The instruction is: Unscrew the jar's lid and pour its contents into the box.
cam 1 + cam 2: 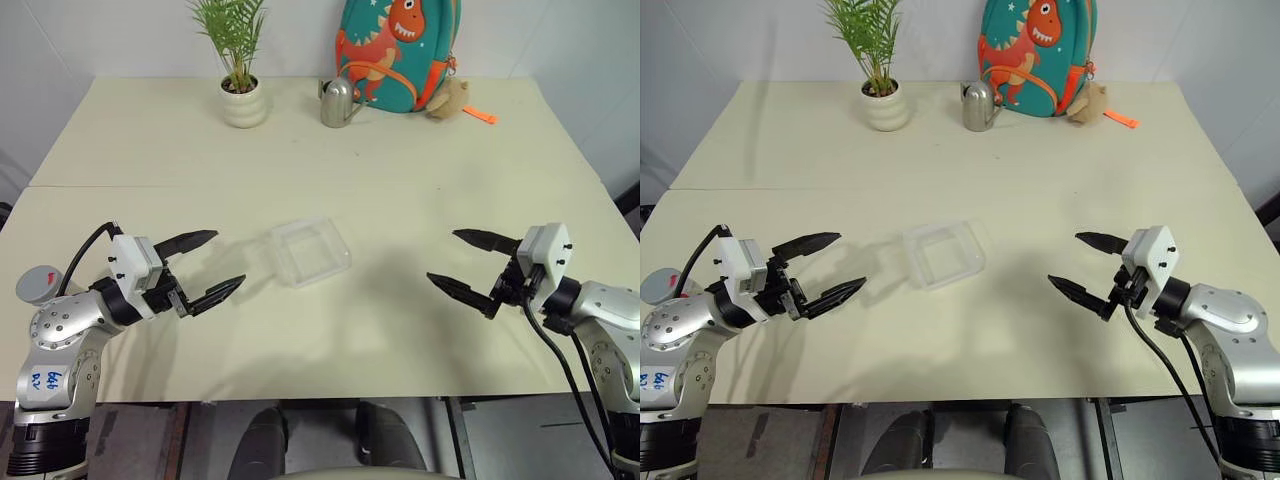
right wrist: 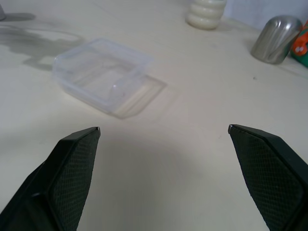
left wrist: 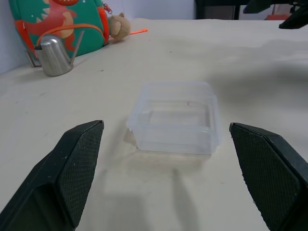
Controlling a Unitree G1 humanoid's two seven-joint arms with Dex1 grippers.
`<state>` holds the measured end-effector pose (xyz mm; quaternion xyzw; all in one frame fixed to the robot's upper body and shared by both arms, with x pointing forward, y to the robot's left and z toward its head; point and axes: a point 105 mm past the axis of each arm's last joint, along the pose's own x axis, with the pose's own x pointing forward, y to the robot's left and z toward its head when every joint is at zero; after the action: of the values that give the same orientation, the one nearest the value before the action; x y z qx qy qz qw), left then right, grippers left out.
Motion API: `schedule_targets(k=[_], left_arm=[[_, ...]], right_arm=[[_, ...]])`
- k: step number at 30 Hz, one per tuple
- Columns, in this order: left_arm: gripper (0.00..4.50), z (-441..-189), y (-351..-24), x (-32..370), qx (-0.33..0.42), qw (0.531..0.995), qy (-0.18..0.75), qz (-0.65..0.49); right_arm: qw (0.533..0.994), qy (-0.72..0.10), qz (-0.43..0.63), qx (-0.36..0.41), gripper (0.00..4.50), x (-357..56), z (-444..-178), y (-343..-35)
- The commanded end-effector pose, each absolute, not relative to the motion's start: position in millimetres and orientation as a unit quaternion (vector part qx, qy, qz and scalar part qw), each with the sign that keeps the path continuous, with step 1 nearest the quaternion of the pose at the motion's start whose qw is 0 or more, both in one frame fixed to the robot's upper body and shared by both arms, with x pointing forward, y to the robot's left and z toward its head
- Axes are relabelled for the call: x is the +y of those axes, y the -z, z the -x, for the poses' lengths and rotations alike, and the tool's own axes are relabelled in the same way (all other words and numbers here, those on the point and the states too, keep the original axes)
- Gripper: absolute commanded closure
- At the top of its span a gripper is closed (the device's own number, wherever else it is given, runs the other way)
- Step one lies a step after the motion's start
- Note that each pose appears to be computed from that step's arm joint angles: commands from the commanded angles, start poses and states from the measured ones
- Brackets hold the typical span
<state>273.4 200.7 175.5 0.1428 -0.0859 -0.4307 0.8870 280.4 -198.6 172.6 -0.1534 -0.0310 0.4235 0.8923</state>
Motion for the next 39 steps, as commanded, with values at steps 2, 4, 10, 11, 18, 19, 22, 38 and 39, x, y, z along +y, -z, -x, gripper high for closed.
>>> schedule_targets(k=[2,4,10,11,18,19,22,38,39], left_arm=[[0.04,-271.2,-184.5,204.3,-0.098,0.889,0.418,-0.161],[0.04,-268.6,-182.3,205.9,-0.097,0.892,0.409,-0.163],[0.04,-252.2,-172.4,221.3,-0.101,0.928,0.323,-0.158],[0.04,-246.5,-168.7,224.1,-0.101,0.935,0.302,-0.154],[0.04,-200.7,-134.1,257.0,-0.086,0.990,0.057,-0.096],[0.04,-194.4,-129.4,263.1,-0.083,0.993,0.012,-0.079],[0.04,-183.8,-115.9,275.9,-0.073,0.993,-0.087,-0.038],[0.04,-182.6,-110.3,298.8,-0.108,0.931,-0.346,0.047],[0.04,-187.9,-113.7,300.5,-0.115,0.931,-0.343,0.043]], right_arm=[[0.893,-0.419,0.154,-0.055,0.00,-202.7,-278.6,-175.7],[0.893,-0.421,0.149,-0.055,0.00,-202.7,-279.3,-170.2],[0.874,-0.461,0.132,-0.079,0.00,-175.0,-286.9,-174.4],[0.868,-0.472,0.129,-0.084,0.00,-167.6,-288.6,-177.1],[0.822,-0.546,0.107,-0.119,0.00,-122.8,-294.1,-194.0],[0.813,-0.558,0.105,-0.126,0.00,-115.4,-294.3,-199.8],[0.794,-0.582,0.105,-0.140,0.00,-98.6,-294.2,-211.9],[0.768,-0.619,0.096,-0.135,0.00,-66.6,-291.3,-220.9],[0.767,-0.620,0.095,-0.135,0.00,-65.7,-291.2,-222.1]])
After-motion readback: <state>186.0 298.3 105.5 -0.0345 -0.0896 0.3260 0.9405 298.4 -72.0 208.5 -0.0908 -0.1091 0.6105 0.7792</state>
